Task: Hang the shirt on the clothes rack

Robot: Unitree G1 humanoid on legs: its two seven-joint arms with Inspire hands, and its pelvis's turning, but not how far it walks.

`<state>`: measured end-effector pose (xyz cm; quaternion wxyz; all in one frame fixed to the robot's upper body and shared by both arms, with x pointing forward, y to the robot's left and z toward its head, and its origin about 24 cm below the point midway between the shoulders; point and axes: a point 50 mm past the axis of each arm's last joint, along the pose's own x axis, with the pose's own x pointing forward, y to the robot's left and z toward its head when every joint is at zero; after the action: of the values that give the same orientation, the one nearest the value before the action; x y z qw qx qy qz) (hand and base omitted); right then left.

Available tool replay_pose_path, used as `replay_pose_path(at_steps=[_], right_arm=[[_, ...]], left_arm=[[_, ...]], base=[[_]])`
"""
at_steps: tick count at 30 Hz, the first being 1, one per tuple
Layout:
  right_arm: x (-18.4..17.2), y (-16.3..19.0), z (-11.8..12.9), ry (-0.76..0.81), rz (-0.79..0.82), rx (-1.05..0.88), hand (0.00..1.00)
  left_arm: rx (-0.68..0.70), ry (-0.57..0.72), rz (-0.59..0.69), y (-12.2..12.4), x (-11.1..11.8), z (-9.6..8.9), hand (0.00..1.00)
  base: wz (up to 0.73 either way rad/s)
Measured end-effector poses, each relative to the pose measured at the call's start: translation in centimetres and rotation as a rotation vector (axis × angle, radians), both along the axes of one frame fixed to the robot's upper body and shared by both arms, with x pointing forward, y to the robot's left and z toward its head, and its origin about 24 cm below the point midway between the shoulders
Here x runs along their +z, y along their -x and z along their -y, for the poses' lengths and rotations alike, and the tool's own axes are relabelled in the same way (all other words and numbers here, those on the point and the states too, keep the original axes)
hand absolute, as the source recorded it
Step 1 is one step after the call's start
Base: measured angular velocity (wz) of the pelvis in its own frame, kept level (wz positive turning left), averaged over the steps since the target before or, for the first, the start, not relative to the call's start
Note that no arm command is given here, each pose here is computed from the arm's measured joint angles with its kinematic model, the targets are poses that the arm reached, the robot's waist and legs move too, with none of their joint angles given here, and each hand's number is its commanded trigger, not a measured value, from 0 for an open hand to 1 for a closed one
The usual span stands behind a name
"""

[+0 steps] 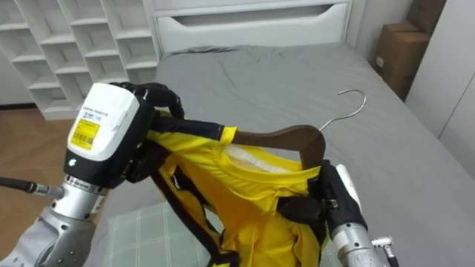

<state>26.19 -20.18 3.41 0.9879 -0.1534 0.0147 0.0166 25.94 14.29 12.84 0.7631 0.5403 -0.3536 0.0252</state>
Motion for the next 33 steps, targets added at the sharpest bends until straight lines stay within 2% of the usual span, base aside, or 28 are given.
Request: replay_pose_path(at_steps=[7,12,17,22,33], right_arm=[[1.9,-0.3,0.0,0.027,0.076,0.020,1.00],[3.2,-0.9,0.1,0.137,0.133,0.027,1.00],[5.1,-0.9,0.3,0.294,0.222,0.021,1.00],[6.8,-0.8,-0.3,0.382,0.304,0.029,1.00],[7.2,-0.6,-0.9,0.518,0.335,0.050,1.00]], left_arm=[[0.003,-0.011,0.042,0.2,1.0,-0.4,1.00],[0.004,-0.004,0.042,0.2,1.0,-0.4,1.00],[0.031,0.002,0.008,0.2,0.3,-0.9,1.00],[0.049,0.022,-0.005,0.3,0.2,-1.2,1.00],[0.090,0.042,-0.122,1.7,-2.6,-2.2,1.00]], base=[[0.00],[0.00],[-0.07],[0.00],[0.00]])
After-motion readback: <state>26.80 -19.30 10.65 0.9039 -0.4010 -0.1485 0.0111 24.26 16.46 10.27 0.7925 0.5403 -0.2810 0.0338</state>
